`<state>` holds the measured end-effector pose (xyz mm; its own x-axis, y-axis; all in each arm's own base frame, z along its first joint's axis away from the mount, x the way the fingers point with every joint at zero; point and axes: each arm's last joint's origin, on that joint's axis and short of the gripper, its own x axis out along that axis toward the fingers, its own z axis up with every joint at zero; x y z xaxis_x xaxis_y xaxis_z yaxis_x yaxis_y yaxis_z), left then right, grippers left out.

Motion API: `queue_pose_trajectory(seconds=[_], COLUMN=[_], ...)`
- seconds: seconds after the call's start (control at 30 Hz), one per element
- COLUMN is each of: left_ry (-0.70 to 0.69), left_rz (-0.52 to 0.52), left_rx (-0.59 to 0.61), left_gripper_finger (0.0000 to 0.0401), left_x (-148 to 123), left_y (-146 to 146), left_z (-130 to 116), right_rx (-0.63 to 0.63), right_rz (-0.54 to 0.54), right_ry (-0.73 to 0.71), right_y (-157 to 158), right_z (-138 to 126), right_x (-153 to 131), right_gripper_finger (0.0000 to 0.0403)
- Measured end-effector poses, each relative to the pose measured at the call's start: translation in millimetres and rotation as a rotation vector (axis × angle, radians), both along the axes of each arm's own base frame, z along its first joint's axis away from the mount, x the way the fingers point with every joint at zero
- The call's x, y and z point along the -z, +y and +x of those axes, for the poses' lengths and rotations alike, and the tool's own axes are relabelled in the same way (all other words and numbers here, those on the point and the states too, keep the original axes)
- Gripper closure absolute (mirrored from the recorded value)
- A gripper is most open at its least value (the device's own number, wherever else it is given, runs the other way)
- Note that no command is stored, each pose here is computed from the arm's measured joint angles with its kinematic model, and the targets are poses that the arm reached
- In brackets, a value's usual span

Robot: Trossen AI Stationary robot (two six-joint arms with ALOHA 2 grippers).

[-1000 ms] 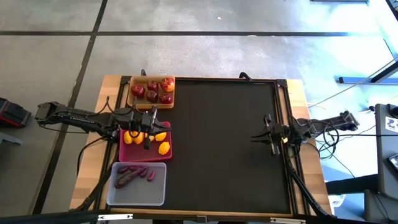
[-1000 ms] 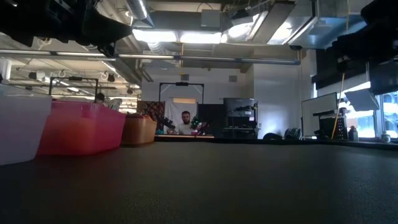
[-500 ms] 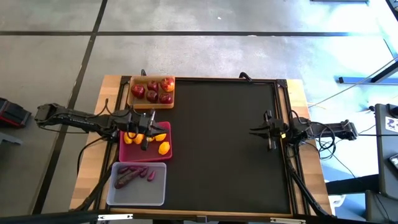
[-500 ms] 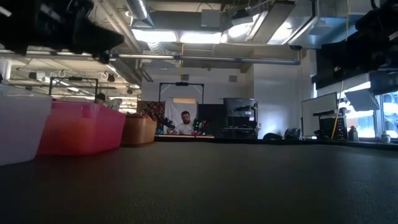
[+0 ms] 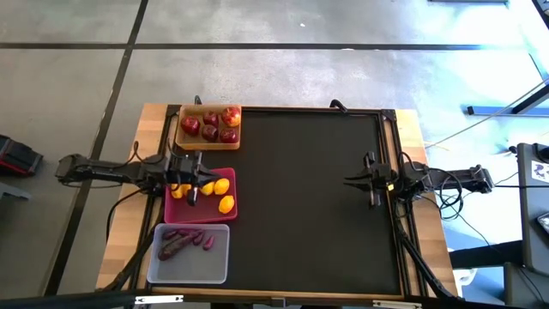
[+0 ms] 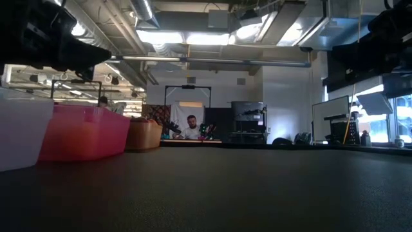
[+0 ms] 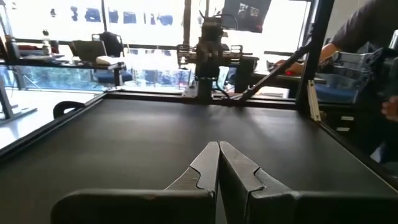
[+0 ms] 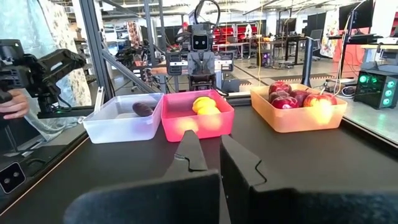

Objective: Sort produce into baskets
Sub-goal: Return to Home Position

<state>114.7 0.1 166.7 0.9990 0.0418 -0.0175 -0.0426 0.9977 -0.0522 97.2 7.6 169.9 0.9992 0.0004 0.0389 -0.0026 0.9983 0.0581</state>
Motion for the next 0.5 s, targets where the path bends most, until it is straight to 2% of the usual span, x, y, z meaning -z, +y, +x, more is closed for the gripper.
queue_pose_trajectory(seconds=[0.5], left_ry=[-0.049], left_rz=[0.003], left_rx=[-0.072], left_gripper_finger=[0.0396], left_x=[-2.7], left_y=[2.4], left_z=[-17.7], right_rx=[0.003], right_rz=[0.002], right_ry=[-0.005], right_y=[-0.1], right_z=[0.1], right_x=[-0.1], right_gripper_finger=[0.0400])
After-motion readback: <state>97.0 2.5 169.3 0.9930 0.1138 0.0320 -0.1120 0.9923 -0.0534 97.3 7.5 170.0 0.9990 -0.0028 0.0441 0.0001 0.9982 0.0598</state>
